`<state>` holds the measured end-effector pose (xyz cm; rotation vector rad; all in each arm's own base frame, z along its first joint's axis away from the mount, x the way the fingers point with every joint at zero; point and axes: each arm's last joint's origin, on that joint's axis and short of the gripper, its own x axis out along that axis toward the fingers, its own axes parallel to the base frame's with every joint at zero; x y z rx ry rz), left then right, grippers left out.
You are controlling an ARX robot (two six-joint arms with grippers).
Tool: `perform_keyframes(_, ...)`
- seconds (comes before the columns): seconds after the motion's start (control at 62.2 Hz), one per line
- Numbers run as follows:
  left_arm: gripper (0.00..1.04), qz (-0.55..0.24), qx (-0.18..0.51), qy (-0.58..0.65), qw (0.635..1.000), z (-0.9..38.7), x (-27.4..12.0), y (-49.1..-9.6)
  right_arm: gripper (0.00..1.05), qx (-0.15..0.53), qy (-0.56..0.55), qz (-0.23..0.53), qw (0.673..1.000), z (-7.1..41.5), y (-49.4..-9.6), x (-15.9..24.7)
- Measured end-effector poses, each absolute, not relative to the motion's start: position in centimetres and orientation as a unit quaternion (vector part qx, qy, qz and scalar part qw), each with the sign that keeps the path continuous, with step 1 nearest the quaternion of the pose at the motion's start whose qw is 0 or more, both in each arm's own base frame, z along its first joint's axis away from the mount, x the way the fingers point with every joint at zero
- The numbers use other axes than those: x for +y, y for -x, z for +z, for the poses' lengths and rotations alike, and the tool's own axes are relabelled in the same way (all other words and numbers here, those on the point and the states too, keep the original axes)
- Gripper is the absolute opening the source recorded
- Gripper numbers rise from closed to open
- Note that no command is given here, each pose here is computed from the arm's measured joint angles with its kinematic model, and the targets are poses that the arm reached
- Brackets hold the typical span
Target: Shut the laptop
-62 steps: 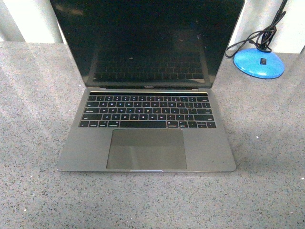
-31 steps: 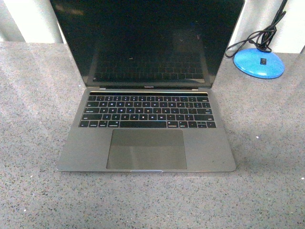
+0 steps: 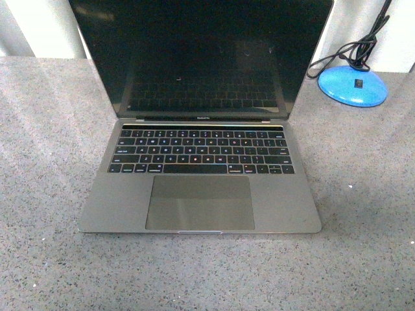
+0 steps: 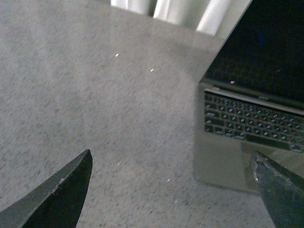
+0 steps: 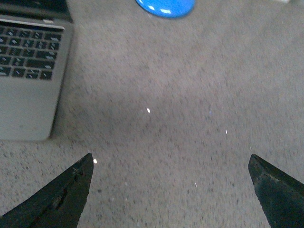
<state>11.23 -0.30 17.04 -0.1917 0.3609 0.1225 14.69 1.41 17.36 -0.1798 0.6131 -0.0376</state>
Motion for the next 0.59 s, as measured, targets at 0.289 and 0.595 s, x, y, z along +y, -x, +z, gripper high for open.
perform_keyframes(0.289, 0.98, -0.053, 0.113, 0.103, 0.987, 22.2, -1.6, -17.8, 0.95, 0.275, 0.132, 0.071, 0.950, 20.9, -25.2, 3.6)
perform_keyframes(0.595, 0.98, -0.098, 0.053, 0.074, 0.991, 25.1, -5.3, -25.1, 0.95, 0.216, 0.174, 0.118, 0.953, 24.7, -34.2, 6.8)
